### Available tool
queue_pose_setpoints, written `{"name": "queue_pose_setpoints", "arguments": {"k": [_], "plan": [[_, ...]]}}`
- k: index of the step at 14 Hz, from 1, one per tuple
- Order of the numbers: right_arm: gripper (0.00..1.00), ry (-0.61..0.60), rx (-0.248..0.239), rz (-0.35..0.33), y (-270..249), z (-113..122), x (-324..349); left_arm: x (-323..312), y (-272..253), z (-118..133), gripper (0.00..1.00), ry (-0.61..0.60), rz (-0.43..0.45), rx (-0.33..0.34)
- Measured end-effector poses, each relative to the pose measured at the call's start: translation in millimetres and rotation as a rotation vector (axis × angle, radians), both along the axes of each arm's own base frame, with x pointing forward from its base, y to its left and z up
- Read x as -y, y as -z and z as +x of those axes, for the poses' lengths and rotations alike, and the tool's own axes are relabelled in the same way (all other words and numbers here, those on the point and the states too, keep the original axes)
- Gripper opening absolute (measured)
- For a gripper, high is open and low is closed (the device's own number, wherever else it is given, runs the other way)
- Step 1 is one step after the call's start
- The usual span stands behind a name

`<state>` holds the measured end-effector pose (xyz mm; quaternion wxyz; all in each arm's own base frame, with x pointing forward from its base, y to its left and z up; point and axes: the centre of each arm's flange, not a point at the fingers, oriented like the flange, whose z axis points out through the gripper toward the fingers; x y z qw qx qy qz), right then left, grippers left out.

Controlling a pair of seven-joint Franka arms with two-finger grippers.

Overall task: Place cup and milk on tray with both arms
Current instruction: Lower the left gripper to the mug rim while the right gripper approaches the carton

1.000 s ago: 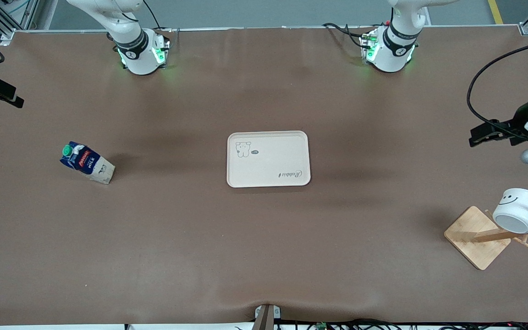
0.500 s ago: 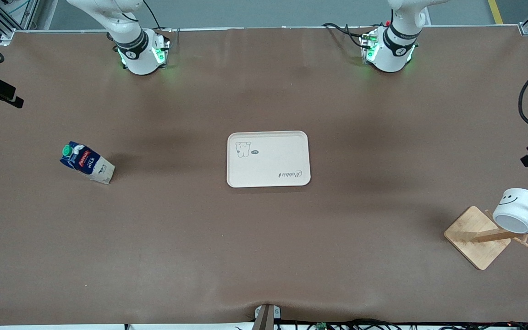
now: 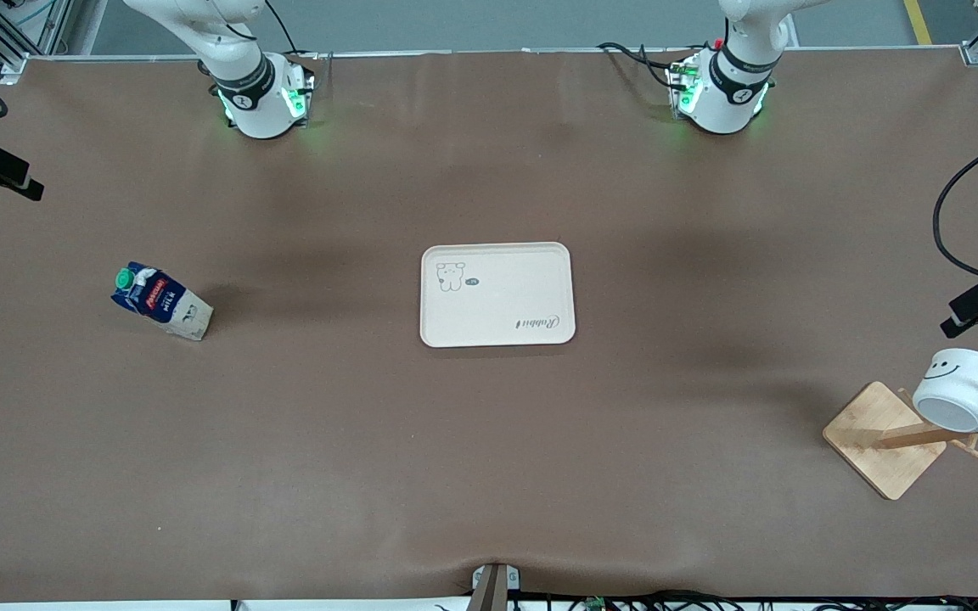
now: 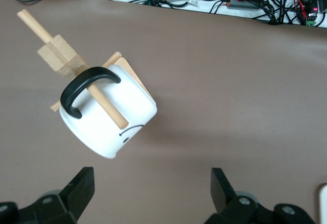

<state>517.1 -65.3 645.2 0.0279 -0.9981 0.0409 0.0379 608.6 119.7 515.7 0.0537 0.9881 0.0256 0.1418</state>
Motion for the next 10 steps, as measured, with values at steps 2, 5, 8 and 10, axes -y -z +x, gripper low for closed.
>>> {"name": "queue_pose_setpoints", "arguments": {"k": [2, 5, 8, 10], "plan": [[1.00, -0.001, -0.014, 0.002, 5, 2, 0, -19, 17, -8, 1.00, 0.052, -0.031, 0.036], [1.00, -0.033, -0.098, 0.029, 37, 14, 1, -46, 33, -19, 1.00, 0.112, -0.066, 0.067], [1.00, -0.035, -0.121, 0.038, 50, 20, 6, -52, 40, -22, 1.00, 0.129, -0.065, 0.064], [1.00, -0.031, -0.121, 0.040, 48, 20, 8, -55, 44, -24, 1.00, 0.142, -0.086, 0.076]]}}
